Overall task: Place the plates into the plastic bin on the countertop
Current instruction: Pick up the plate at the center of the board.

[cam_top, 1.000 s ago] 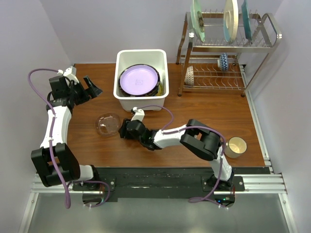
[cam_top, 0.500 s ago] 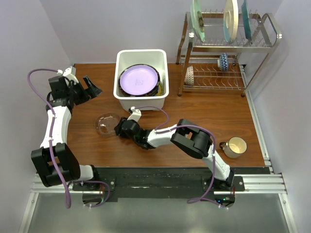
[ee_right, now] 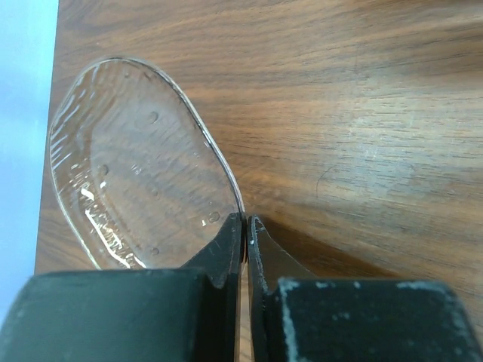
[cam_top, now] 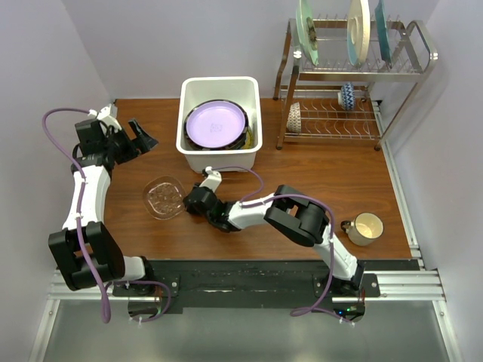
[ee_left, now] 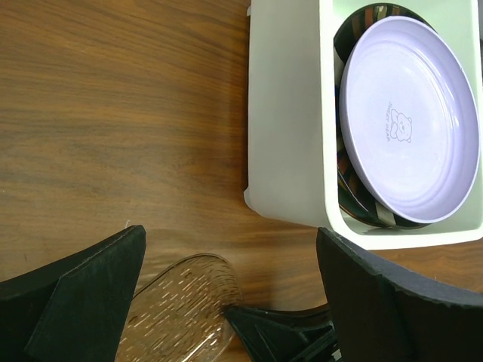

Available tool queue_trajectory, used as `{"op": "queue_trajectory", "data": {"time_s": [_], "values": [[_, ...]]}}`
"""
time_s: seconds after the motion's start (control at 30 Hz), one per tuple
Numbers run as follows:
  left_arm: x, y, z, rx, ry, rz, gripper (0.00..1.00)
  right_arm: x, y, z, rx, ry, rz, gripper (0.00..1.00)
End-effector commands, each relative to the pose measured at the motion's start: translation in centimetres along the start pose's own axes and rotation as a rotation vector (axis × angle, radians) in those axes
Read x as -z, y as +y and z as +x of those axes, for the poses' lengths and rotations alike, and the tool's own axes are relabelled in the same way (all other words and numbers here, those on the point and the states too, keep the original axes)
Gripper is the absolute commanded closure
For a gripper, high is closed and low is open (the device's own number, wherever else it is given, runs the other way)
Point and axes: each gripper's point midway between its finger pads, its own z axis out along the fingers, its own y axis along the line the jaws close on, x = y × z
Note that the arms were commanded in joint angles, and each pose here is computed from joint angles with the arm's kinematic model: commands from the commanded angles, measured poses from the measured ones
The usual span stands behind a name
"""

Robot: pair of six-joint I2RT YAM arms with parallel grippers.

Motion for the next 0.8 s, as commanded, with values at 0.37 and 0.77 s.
{"op": "queue_trajectory", "data": {"time_s": [0.37,0.77], "values": [[0.9,-0.5,-1.4,-0.011,-0.061,0.028,0.00,2.9,-1.1,-4.3,-0.075,-0.095,-0.007,1.00],[0.7,-0.2,-1.2,0.007,-0.059,0.035,0.00,6.5,0.5,-8.0,-0.125,-0.131,-0.100,1.00]]}}
